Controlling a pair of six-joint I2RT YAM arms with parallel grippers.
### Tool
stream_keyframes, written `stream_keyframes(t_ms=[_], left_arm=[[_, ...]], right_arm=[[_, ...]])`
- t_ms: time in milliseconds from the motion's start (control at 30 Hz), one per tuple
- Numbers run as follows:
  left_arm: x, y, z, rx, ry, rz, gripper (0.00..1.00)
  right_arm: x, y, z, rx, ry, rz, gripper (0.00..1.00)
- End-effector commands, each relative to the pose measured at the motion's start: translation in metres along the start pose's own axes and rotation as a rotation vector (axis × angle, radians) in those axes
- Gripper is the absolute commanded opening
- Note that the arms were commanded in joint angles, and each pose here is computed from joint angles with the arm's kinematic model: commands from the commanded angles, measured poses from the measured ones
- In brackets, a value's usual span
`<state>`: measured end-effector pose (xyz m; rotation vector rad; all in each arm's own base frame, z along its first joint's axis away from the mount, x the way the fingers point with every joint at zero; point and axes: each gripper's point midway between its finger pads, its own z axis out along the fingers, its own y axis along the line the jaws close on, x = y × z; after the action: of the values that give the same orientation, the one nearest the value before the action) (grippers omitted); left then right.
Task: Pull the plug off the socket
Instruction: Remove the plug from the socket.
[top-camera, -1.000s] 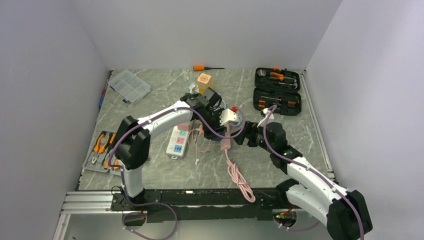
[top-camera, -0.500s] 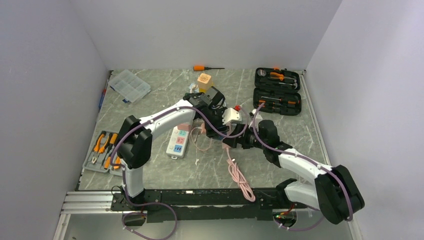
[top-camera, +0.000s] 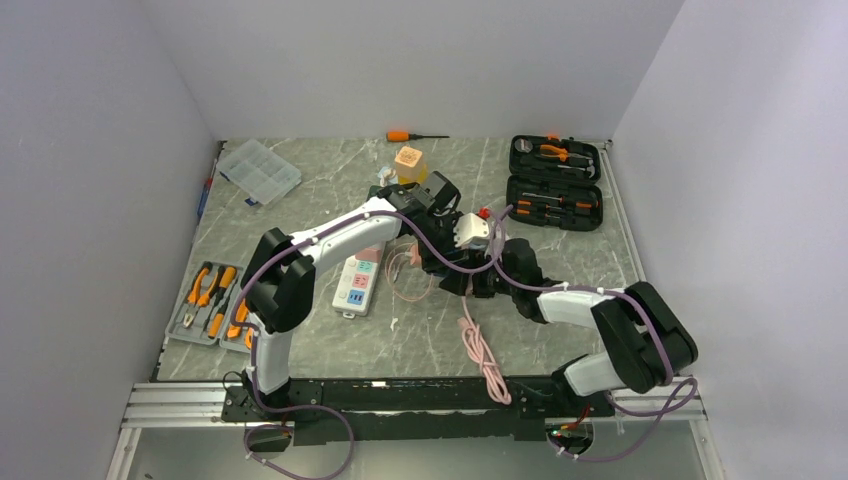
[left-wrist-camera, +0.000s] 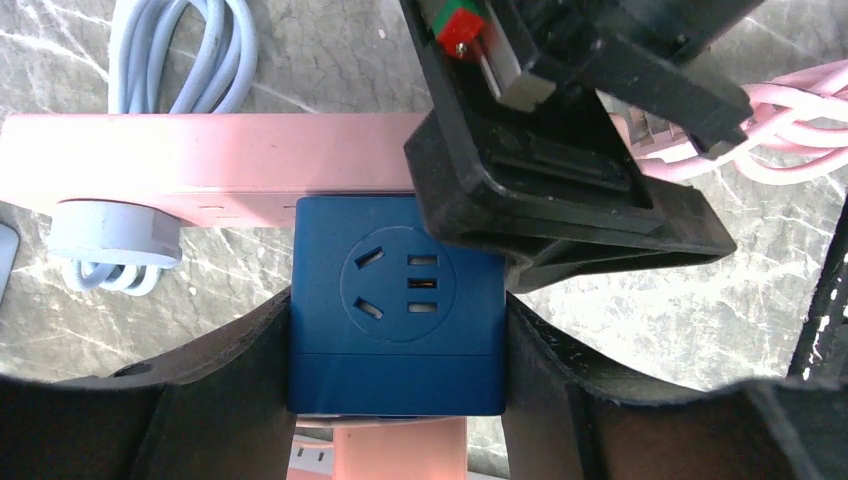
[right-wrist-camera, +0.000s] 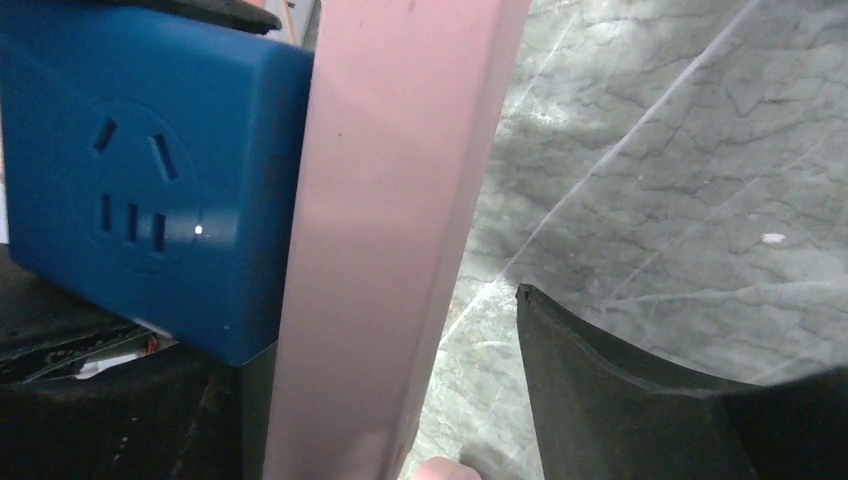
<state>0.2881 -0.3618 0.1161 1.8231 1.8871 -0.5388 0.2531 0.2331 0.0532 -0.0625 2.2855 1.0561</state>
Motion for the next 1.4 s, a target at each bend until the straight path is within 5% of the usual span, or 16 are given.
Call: stream_keyframes(t_ms=[0,267,367,867,1367], left_arm=[[-0.033,-0.003,-0.019,-0.019,-0.097,0.007,0.0],[-0.032,-0.008,-0.024,-0.018,-0.083,0.024,0.0],[-0.026,-0.011,-0.026,-0.013,-0.067,0.023,0.0],[0.02,-0.021,-0.042,0.005,0.04,0.055,0.0],[0.063,-0.021,-0.063,0.049,0.113,0.04,0.0]], right_arm=[[-0.038,0.022,0.013,-0.08,-0.117,-0.072,0.68],[-0.045,0.026,0.01,-0.096,-0.157,-0.077,0.12],[-0.041,0.02,0.004,-0.062,-0.166,-0.076,0.01],[-0.039,-0.044,-0.011,0.33,-0.135,-0.039,0.0],[-0.022,-0.073,-0.027,0.481,-0.106,-0.006,0.0]])
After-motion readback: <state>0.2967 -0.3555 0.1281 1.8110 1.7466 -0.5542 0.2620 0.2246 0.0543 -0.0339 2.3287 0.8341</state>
